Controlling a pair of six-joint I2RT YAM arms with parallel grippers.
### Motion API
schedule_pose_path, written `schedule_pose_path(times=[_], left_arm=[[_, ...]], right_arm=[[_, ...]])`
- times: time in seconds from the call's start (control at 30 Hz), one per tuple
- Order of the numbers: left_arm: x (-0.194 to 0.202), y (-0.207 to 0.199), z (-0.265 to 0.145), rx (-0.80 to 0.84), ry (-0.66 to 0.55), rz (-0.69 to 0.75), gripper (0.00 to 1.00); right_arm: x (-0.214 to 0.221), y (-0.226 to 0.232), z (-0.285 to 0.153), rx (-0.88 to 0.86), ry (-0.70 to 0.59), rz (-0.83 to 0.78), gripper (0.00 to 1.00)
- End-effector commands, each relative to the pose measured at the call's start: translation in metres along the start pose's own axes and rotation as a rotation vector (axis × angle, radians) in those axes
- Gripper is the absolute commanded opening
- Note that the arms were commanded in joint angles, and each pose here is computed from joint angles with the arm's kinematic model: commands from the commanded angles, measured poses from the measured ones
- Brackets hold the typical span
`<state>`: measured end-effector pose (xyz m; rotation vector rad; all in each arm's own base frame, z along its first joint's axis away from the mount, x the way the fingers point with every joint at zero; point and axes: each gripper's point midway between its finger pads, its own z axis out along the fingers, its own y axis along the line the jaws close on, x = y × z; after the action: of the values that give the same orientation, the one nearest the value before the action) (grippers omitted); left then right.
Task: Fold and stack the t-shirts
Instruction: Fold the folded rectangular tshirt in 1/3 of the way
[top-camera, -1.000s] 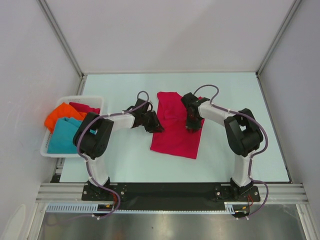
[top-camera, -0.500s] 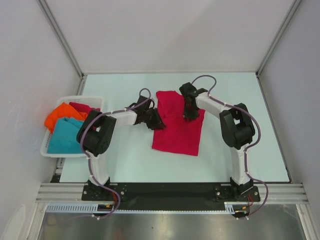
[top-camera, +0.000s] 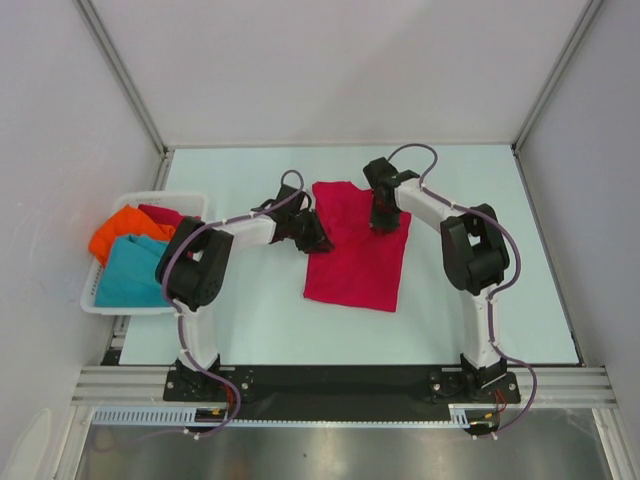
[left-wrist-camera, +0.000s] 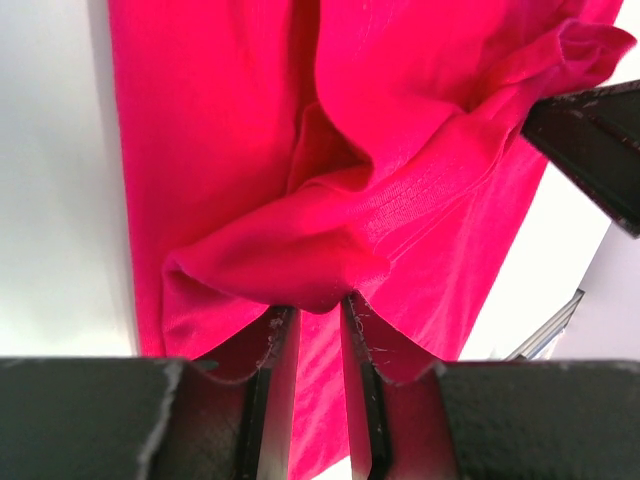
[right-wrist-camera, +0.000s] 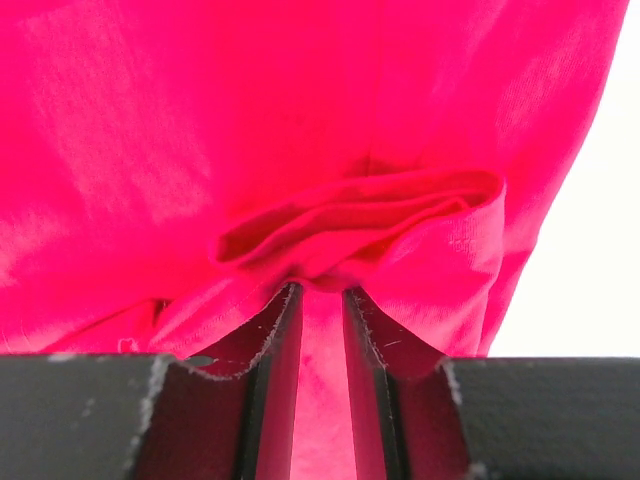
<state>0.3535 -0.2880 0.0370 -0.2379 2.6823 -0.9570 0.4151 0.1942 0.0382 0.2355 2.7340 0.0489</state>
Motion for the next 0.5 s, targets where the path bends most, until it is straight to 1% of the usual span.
schedule_pose_path(times=[0.0,0.47], left_arm=[[-0.012,-0.012,0.002,0.012,-0.023,0.035,0.27],[-0.040,-0.024,0.000,0.029,-0.050,0.034,0.27]], right_arm=[[-0.024,0.002,0.001,0.004,-0.050,0.001,0.28],[-0.048,0.008,0.010,0.010,-0.057,0.005,0.28]])
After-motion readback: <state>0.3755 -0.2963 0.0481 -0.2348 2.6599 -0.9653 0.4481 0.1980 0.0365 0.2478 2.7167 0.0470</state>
